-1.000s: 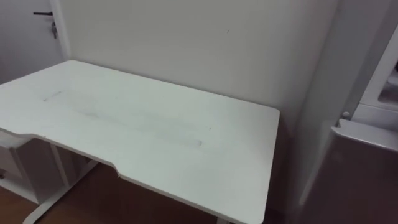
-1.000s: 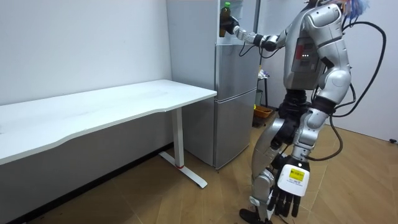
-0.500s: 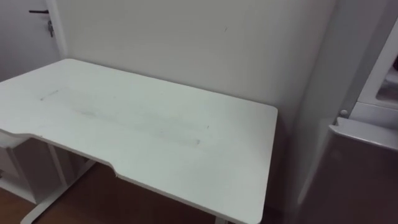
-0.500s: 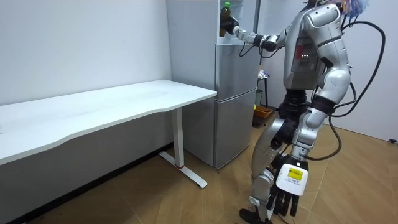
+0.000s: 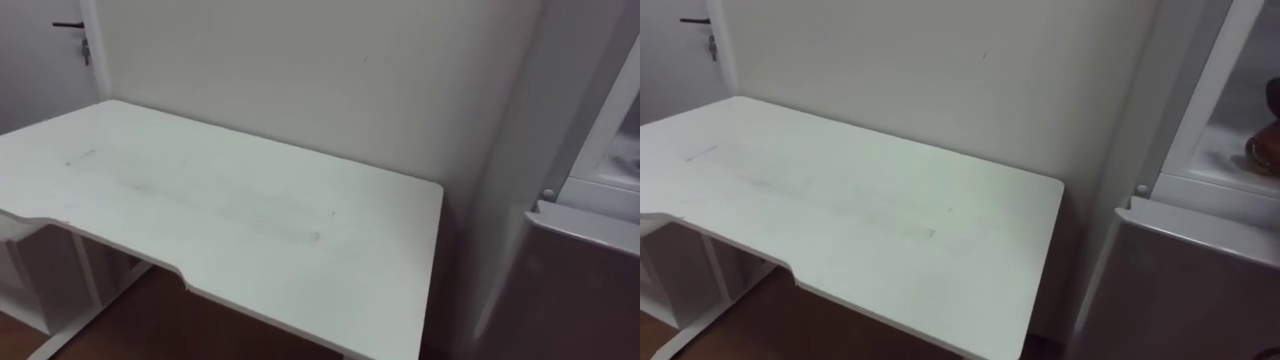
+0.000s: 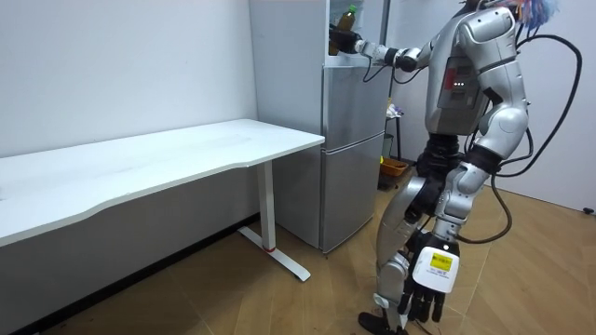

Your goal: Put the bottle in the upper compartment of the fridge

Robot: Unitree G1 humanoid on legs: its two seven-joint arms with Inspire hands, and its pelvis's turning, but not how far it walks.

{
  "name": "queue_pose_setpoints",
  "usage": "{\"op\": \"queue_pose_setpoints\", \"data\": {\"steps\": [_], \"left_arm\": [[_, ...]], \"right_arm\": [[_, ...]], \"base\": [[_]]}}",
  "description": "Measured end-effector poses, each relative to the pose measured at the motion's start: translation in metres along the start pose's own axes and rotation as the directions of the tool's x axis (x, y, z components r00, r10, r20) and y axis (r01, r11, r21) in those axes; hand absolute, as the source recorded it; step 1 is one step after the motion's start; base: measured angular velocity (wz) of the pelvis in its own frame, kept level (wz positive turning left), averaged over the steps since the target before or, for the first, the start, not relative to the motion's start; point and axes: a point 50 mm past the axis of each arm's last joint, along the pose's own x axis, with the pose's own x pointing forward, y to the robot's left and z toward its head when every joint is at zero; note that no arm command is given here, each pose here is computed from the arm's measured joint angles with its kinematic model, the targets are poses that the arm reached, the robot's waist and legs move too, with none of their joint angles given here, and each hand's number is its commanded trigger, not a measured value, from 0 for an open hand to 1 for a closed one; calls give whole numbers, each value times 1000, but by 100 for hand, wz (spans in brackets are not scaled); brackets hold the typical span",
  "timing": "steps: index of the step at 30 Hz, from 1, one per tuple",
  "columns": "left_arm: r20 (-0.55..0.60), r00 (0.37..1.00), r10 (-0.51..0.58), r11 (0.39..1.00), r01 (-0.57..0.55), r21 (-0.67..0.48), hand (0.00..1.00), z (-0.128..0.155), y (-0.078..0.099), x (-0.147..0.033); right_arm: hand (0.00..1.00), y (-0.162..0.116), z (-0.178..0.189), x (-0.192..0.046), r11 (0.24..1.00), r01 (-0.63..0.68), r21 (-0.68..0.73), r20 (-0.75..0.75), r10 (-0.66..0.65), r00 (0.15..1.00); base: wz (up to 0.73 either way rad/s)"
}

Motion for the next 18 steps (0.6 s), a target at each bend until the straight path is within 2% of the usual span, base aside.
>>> {"op": "queue_pose_setpoints", "data": {"steps": [10,18], "left_arm": [[-51,999,10,1000,-9,26,0,-12,4,-2],[-108,994,-14,1000,15,6,0,-30,10,-5]], "right_arm": [[0,-10,-7,-1,999,-44,25,-73,46,996],[0,-3,-9,0,977,-104,-187,-114,83,990]], "base": [[2],[-2]]}}
